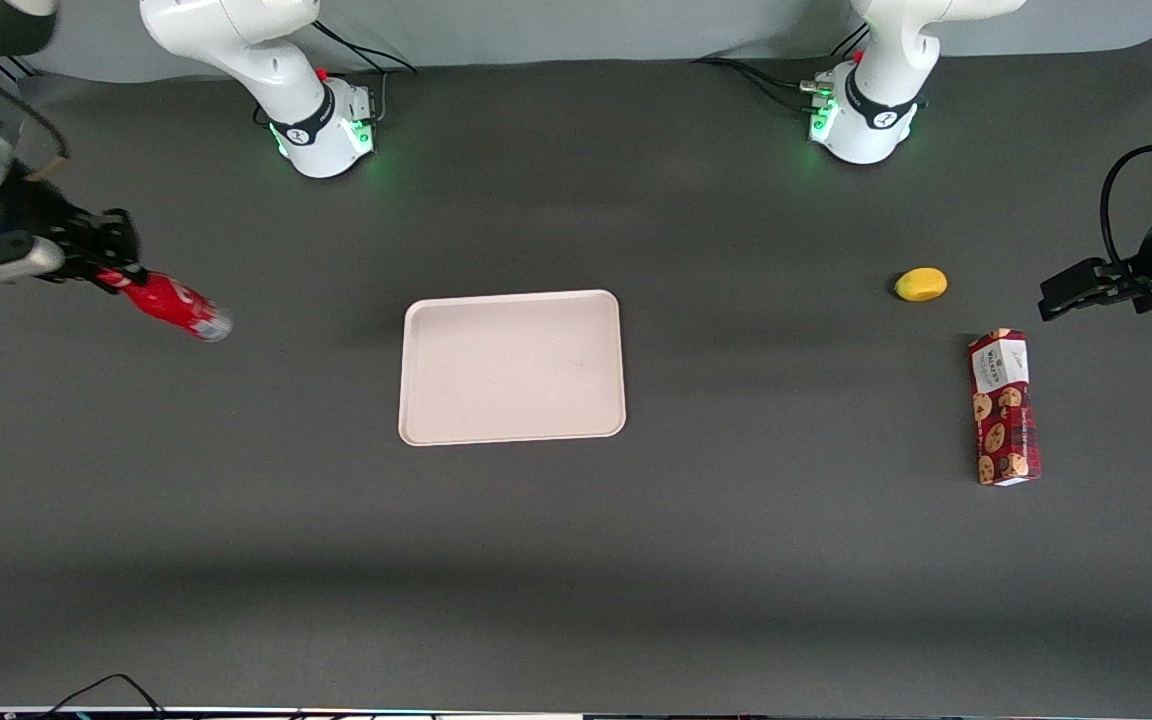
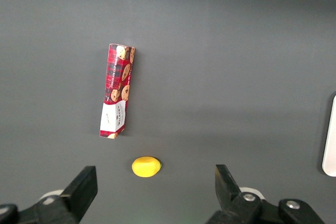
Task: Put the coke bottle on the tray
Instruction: 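Lift the bottle and carry it with the right gripper to the tray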
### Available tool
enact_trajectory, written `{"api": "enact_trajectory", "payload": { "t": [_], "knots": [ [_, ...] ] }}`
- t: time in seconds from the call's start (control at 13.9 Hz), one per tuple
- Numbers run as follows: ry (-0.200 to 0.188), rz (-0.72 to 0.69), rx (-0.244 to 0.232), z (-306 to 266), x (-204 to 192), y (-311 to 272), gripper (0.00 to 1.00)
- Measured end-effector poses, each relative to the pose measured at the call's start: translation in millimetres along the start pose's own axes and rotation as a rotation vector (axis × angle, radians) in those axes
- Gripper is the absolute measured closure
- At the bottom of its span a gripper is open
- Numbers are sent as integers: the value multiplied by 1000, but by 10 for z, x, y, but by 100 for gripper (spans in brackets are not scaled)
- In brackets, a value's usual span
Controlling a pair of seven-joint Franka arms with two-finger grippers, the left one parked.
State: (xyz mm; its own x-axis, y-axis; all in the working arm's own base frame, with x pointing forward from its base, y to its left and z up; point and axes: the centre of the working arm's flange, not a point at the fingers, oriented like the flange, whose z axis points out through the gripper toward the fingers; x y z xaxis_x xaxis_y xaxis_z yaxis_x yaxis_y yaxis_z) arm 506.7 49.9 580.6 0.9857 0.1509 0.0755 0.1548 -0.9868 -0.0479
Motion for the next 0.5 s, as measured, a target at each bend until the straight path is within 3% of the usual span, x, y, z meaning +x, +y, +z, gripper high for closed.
{"api": "enact_trajectory", "payload": {
  "t": [0.29, 0.5],
  "knots": [
    [62, 143, 5, 510, 328, -1178, 68],
    [71, 197, 13, 1023, 476, -1696, 68]
  ]
}}
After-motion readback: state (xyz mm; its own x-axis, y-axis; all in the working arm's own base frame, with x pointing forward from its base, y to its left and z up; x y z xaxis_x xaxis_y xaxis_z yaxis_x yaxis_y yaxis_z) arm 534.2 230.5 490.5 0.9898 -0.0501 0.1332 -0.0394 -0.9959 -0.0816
